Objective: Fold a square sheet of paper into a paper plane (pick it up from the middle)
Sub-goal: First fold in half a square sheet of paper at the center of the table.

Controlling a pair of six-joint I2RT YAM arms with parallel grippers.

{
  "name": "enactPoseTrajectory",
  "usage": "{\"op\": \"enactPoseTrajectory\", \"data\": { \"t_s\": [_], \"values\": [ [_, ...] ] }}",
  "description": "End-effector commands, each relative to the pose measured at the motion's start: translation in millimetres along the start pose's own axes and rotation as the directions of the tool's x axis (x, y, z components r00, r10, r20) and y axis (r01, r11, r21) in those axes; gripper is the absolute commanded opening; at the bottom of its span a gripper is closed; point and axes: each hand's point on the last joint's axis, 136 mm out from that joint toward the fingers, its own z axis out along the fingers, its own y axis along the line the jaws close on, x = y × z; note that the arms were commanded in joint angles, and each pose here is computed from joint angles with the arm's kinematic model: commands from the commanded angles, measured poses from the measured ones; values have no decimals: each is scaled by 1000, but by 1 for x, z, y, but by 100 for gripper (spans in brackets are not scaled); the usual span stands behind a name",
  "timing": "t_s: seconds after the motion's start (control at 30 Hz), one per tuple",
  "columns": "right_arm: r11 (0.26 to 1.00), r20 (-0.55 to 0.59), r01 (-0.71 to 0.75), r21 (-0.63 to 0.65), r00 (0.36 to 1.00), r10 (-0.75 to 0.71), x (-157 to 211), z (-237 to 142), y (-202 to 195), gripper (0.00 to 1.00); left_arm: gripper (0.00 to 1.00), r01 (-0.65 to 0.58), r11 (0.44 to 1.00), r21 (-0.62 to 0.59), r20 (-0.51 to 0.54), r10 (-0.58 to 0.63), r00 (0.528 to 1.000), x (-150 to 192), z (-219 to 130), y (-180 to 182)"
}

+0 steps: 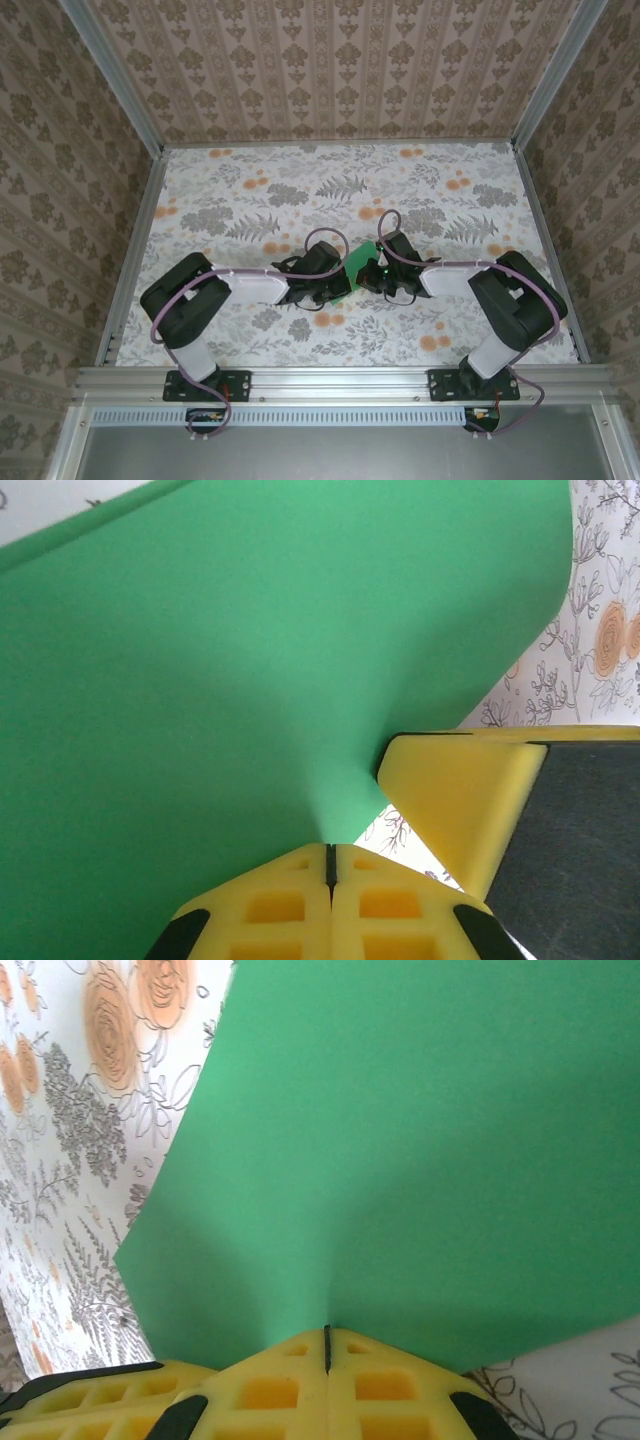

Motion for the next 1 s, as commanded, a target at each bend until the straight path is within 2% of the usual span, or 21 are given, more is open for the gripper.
{"op": "enactPoseTrajectory", "data": {
  "t_s": [0.0,0.3,0.73,0.97],
  "values": [
    [1000,-18,9,7,1000,-9,3,5,-7,2,0,17,1000,-8,11,-17,1000,-2,2,-3],
    [1000,-18,5,-4,1000,-5,5,5,-8,2,0,5,996,85,-16,-3,1000,-1,10,-19],
    [1000,-13,10,-17,1000,-11,4,4,-14,2,0,106,991,-86,-26,-108,994,11,12,32],
    [999,41,34,-17,999,-33,-15,-3,-29,3,0,142,978,-154,-27,-148,989,17,8,50]
  ]
}}
